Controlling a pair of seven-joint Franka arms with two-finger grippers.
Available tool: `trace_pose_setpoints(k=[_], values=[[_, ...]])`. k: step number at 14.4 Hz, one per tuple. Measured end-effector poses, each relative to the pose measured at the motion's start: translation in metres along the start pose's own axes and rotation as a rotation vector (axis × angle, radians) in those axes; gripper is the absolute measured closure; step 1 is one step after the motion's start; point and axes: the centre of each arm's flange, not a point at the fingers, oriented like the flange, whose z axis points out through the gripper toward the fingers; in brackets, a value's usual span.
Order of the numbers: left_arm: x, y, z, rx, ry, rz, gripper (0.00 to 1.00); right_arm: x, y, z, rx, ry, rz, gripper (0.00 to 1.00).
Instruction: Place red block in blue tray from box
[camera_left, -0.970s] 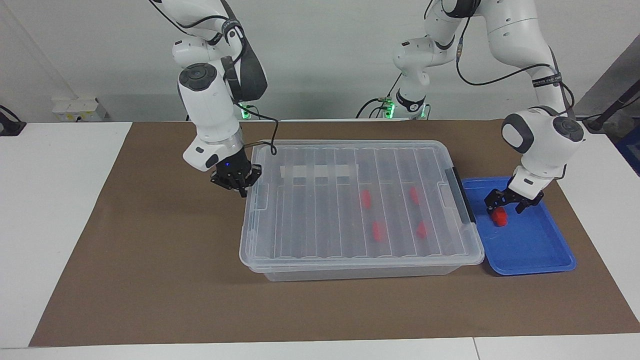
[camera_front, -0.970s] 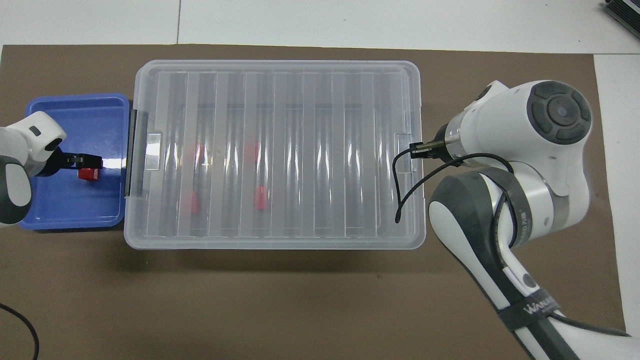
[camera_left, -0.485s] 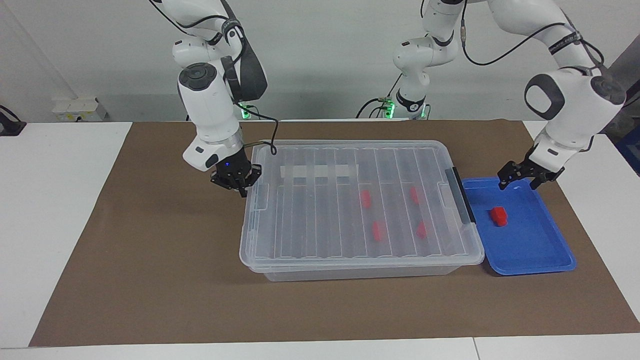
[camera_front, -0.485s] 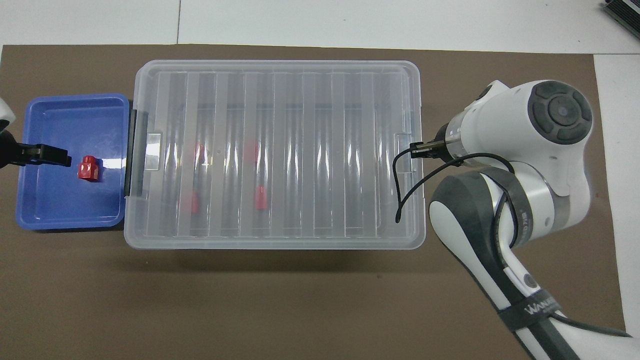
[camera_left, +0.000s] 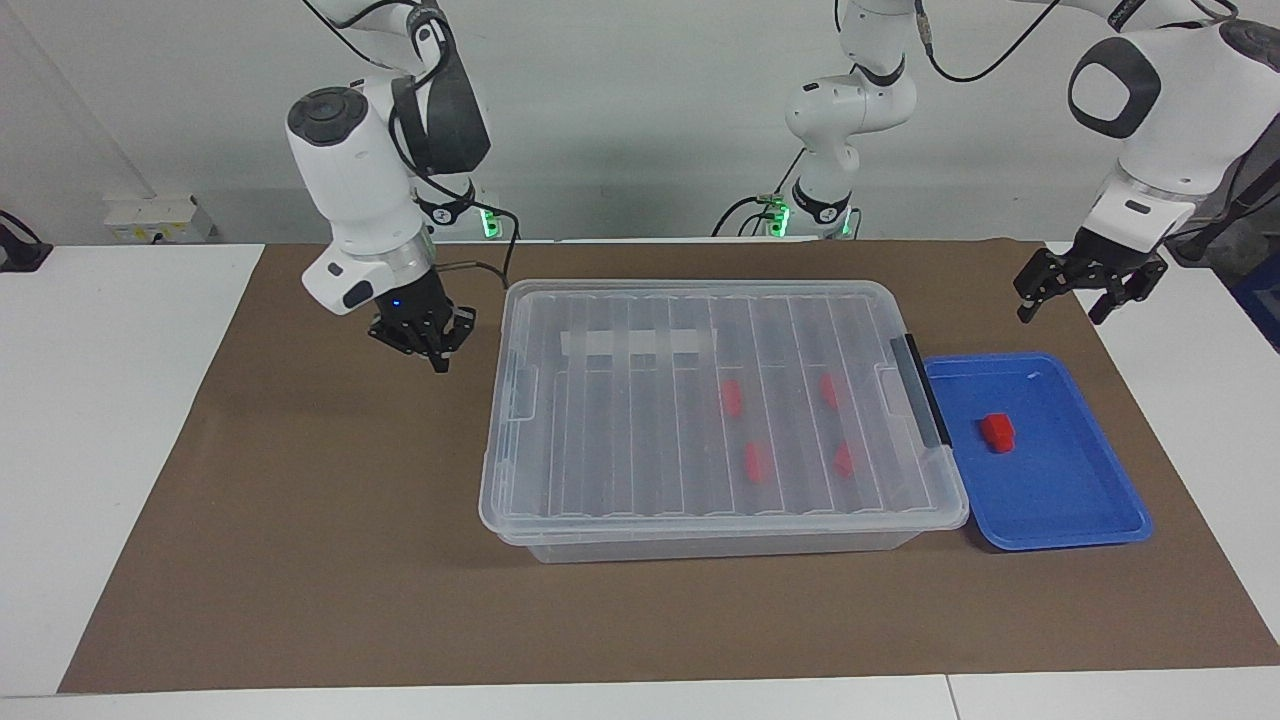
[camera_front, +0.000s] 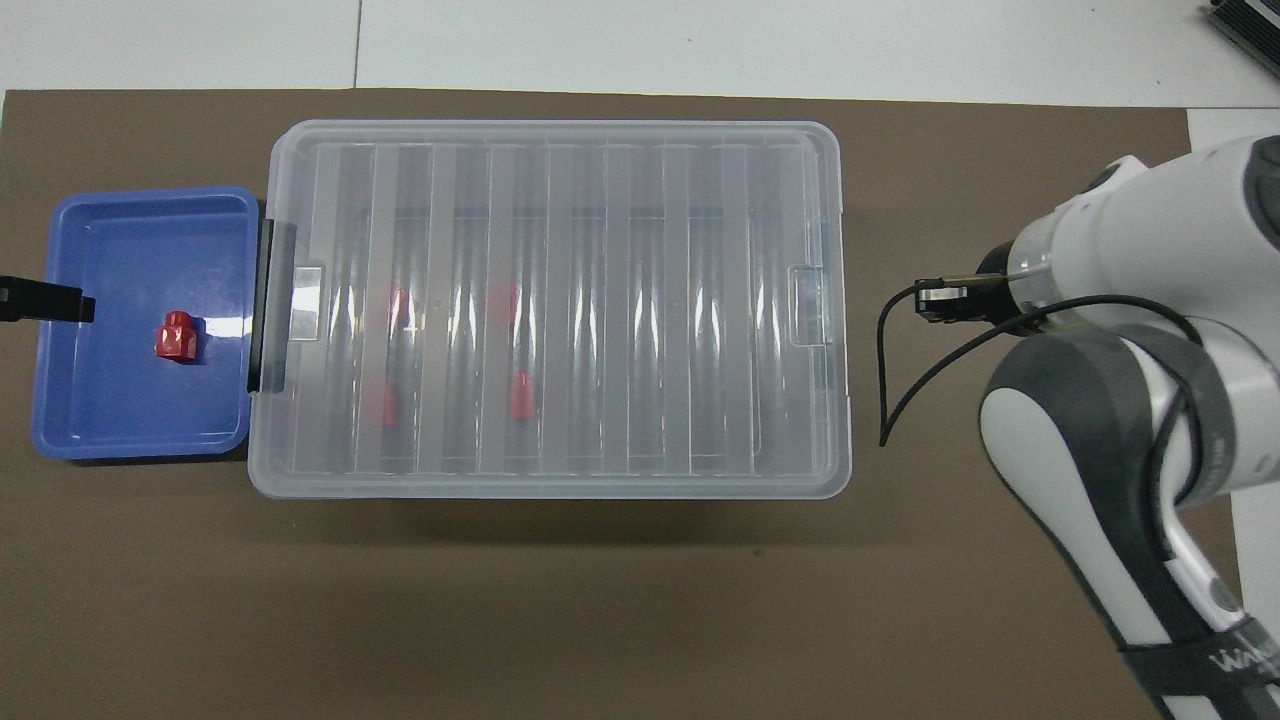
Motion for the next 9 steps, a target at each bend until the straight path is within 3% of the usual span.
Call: trace_pose_setpoints(k=[3,5,7,8,9], values=[[-0.005,0.013,-0.007,-0.013,-0.054,0.023,0.00,-0.002,0.041,-0.022,-0.010,-0.015,0.070,0.47],[-0.007,0.032,-0.030,-0.022,-0.104,0.056,0.00,-0.002,0.052,-0.040,-0.015,-0.033,0.088,0.27],[-0.007,0.044,-0.056,-0.021,-0.108,0.078,0.00,0.000,0.058,-0.059,-0.028,-0.024,0.095,0.08],[-0.007,0.046,-0.059,-0.018,-0.104,0.082,0.00,0.001,0.059,-0.068,-0.031,-0.014,0.095,0.00],[-0.006,0.045,-0.057,-0.017,-0.107,0.082,0.00,0.001,0.058,-0.078,-0.031,-0.010,0.094,0.00]])
